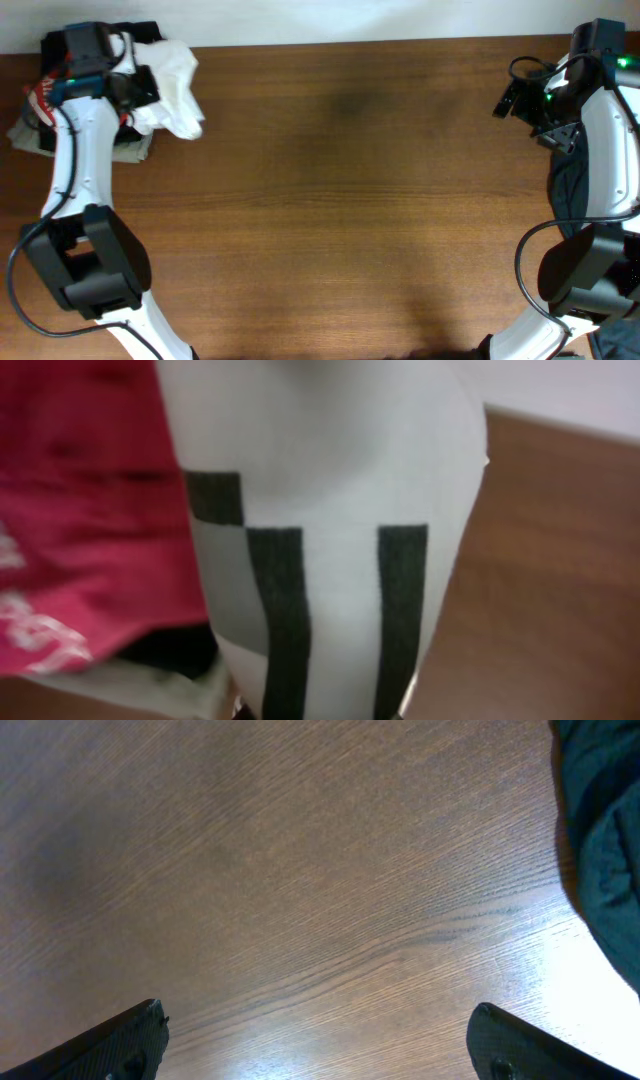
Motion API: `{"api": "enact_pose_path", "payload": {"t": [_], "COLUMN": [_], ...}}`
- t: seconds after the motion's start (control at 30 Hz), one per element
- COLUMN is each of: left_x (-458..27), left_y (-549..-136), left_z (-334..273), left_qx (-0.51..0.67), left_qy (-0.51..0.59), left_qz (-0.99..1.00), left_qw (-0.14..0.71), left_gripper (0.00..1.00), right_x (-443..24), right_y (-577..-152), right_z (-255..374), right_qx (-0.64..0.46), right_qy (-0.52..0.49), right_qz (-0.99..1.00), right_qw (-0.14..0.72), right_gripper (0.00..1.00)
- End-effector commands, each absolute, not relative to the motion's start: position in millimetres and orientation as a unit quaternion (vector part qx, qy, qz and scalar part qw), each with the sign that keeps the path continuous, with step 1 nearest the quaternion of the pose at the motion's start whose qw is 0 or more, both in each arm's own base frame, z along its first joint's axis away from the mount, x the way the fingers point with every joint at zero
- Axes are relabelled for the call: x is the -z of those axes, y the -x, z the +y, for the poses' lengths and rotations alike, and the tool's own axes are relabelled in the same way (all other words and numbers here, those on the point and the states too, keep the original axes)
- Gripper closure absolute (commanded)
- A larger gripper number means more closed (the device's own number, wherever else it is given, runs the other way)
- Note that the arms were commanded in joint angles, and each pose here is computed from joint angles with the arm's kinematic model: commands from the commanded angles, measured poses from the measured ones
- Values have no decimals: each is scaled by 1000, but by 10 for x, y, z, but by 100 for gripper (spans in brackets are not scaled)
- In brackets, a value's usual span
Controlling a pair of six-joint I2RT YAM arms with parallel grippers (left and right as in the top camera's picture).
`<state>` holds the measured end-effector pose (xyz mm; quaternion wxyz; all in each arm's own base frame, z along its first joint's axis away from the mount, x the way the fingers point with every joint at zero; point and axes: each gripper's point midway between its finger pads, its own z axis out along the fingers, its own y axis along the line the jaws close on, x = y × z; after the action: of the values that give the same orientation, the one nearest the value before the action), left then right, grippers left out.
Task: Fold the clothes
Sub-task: 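Carry the bundle left and place it on the clothes stack, then release the bundle and hold the left gripper above the stack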
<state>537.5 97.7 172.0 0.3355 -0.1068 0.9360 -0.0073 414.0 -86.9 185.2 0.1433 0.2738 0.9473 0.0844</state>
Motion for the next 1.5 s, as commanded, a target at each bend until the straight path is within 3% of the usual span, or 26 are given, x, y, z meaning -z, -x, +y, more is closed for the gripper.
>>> {"api": "enact_pose_path", "payload": {"t": [0.0,0.3,0.5,0.77,0.8,0.83,0.87,0.9,0.93,0.97,1.1,1.3,1.47], "left_x": [-2012,-2166,-1828,-1522,-1551,-1569,-1587,-1593,-1596,-1600,-1720,-2419,-3083], "left_y": [-5503,-5550,-5605,-5555,-5536,-5519,-5515,-5509,-5500,-5496,-5436,-5265,-5117], "left_z": [1305,1882,2151,2784,2880,2932,2963,2986,3003,3013,2985,2857,2202], "left_qx": [-11,-24,-35,-163,-178,-185,-187,-187,-189,-189,-189,-180,-48], "left_qy": [132,195,215,282,291,296,298,299,300,301,301,295,221], "left_qz": [912,878,879,850,841,837,834,833,832,832,834,818,836], "left_qw": [388,436,424,414,419,421,424,426,426,426,422,459,500], "left_gripper": [99,99,99,98,89,87,75,55,23,1,1,1,1], "right_x": [-1940,-1940,-1940,-1940,-1940,-1940,-1940,-1940,-1940,-1940,-1940,-1940,-1940], "right_y": [-4141,-4141,-4141,-4141,-4141,-4141,-4141,-4141,-4142,-4141,-4141,-4141,-4141], "right_z": [-900,-900,-900,-899,-900,-900,-901,-901,-901,-900,-900,-900,-901], "right_qx": [-78,-78,-78,-78,-78,-78,-78,-78,-78,-78,-78,-78,-78], "right_qy": [-273,-273,-273,-273,-273,-273,-273,-273,-273,-273,-273,-273,-273], "right_qz": [946,946,946,946,946,946,946,946,946,946,946,946,946], "right_qw": [156,156,156,156,156,156,156,156,156,156,156,156,156], "right_gripper": [1,1,1,1,1,1,1,1,1,1,1,1,1]}}
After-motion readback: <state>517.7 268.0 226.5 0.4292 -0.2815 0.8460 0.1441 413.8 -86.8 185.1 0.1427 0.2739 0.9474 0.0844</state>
